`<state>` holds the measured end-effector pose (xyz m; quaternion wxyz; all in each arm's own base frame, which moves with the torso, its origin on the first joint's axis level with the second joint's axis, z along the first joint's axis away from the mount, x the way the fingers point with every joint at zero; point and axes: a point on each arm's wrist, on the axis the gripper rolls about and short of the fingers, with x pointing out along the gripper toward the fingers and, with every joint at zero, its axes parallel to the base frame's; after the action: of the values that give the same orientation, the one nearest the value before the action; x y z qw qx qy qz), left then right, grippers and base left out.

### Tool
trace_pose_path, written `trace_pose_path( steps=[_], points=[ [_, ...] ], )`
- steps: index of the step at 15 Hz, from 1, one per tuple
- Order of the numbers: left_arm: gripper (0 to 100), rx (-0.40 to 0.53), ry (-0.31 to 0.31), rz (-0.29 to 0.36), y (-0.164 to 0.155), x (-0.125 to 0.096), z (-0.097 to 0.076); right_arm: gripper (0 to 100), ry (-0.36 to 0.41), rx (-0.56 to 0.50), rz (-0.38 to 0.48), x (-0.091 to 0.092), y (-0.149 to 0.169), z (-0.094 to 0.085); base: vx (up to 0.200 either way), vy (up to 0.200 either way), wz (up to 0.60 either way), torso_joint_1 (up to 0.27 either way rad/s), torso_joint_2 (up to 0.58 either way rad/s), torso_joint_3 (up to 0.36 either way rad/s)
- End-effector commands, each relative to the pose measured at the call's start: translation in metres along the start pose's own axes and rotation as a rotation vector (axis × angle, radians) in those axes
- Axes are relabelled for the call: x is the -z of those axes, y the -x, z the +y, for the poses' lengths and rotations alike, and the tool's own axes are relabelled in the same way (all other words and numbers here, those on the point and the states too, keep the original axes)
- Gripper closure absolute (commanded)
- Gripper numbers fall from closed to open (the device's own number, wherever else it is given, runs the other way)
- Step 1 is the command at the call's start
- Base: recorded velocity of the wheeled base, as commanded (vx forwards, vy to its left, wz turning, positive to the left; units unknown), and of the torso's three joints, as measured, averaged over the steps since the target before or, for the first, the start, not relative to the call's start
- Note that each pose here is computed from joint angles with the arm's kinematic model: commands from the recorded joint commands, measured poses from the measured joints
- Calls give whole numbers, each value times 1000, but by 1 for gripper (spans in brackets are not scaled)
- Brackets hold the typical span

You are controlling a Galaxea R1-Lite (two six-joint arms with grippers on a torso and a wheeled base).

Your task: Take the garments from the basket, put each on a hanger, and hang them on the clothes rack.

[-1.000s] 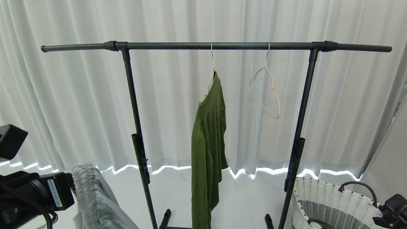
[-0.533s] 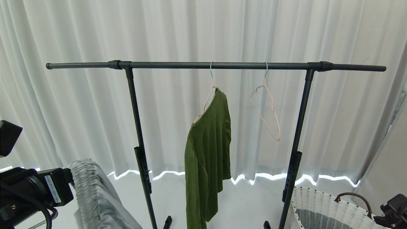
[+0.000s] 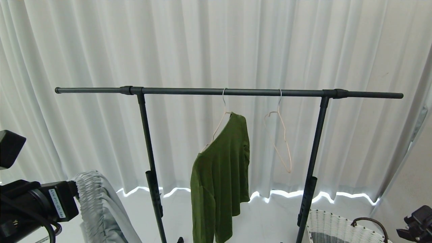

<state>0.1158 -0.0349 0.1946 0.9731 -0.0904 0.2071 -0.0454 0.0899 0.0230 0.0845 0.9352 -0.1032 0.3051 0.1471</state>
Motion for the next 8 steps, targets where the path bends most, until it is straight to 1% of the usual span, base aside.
trace_pose_path(
  steps=[1,3,7,8],
  points=[
    [100,0,0,0,0,0,0,0,0,-1,-4,-1,0,0,0,0,0,217,-466,-237],
    [100,0,-1,3,0,1,0,0,0,0,-5,0,0,0,0,0,0,100,-198,-112],
    [100,-1,-1,5,-1,1,0,0,7,2,-24,-1,2,0,0,0,0,16,-32,-19],
    [100,0,-1,3,0,1,0,0,9,8,-64,-2,7,0,0,0,0,0,0,0]
  ],
)
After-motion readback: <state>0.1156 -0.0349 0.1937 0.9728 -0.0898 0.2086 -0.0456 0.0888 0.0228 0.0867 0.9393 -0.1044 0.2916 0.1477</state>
